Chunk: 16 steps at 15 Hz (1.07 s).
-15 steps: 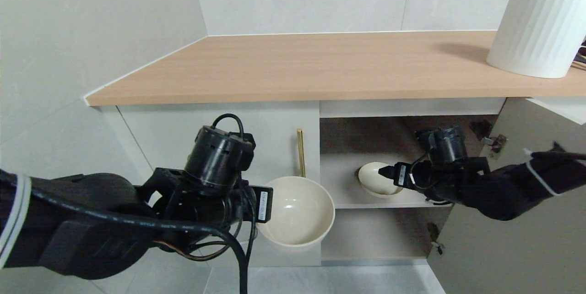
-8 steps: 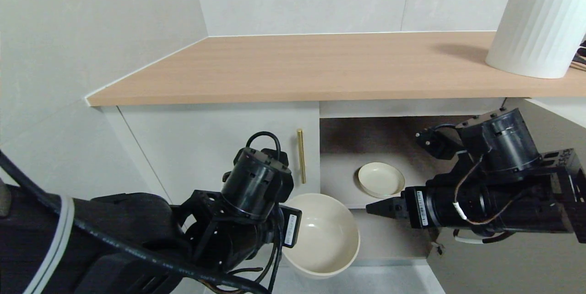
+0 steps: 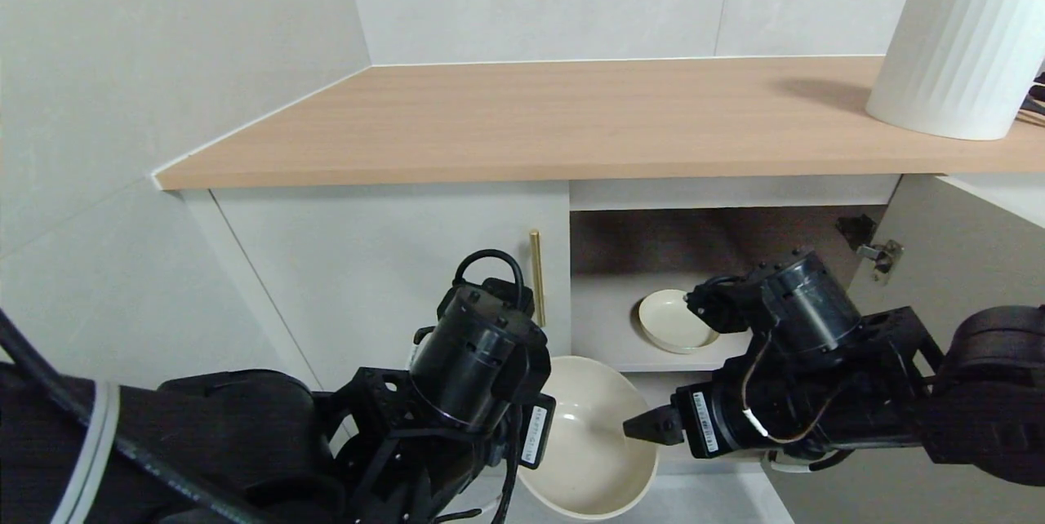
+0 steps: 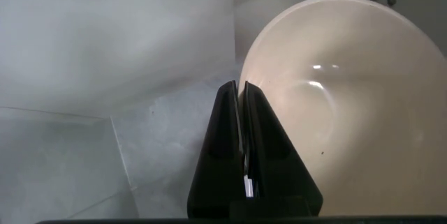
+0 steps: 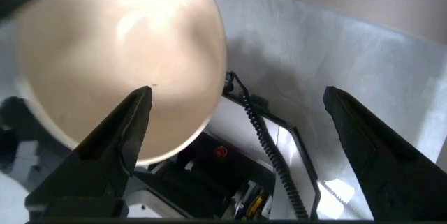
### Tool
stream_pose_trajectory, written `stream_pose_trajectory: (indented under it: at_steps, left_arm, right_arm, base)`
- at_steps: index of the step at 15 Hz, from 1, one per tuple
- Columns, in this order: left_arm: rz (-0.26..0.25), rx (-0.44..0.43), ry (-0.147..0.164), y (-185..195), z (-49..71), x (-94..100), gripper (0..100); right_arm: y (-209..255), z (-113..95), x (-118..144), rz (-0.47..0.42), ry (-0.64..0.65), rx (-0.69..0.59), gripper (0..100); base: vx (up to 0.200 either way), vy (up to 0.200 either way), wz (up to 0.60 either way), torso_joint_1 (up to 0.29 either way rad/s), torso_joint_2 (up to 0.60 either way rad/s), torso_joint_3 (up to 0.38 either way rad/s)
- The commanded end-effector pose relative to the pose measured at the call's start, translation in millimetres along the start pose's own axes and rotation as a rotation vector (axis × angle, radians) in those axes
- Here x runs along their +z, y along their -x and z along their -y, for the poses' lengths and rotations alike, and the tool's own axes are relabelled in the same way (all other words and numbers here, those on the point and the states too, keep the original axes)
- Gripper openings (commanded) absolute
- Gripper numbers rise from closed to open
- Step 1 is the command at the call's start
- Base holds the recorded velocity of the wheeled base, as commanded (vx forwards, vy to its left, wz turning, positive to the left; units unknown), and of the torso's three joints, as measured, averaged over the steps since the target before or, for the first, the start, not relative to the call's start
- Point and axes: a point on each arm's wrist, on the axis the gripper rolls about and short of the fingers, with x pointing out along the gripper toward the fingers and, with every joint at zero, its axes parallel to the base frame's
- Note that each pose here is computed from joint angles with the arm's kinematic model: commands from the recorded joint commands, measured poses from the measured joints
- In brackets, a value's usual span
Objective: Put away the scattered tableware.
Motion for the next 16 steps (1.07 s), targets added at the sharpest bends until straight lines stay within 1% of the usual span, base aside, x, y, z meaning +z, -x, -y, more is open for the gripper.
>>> stream_pose_trajectory:
  at_steps: [1,4,5,15,16]
  left_arm:
    - [0.006,-0.007,0.001,3.2,0.7,0.6,0]
    - [0.002,-0.009,-0.004,3.3,1.8,-0.9,0]
    - [0.001,-0.010,-0.006,3.4,2.1,-1.5,0]
    - [-0.003,-0.009,-0.008,2.2,2.5,-2.3,0]
    - [-0.001,-0.008,-0.004,2.0,2.3,-1.6,100]
  right_arm:
    - [-15.8,2.7,-4.4,-0.040,-0.003,-0.017,100]
    - [-15.7,2.9,-3.7,-0.038,-0.006,-0.015,100]
    - [-15.7,2.8,-3.4,-0.035,-0.005,-0.014,0]
    - [-18.1,3.0,-4.6,-0.042,-0.003,-0.016,0]
    - [-17.6,2.9,-4.5,-0.041,-0.003,-0.015,0]
  base:
    - [0.000,0.000,0.00,0.000,0.00,0.000]
    - [0.000,0.000,0.00,0.000,0.00,0.000]
    - [0.000,0.000,0.00,0.000,0.00,0.000]
    - [0.000,0.000,0.00,0.000,0.00,0.000]
    - [0.000,0.000,0.00,0.000,0.00,0.000]
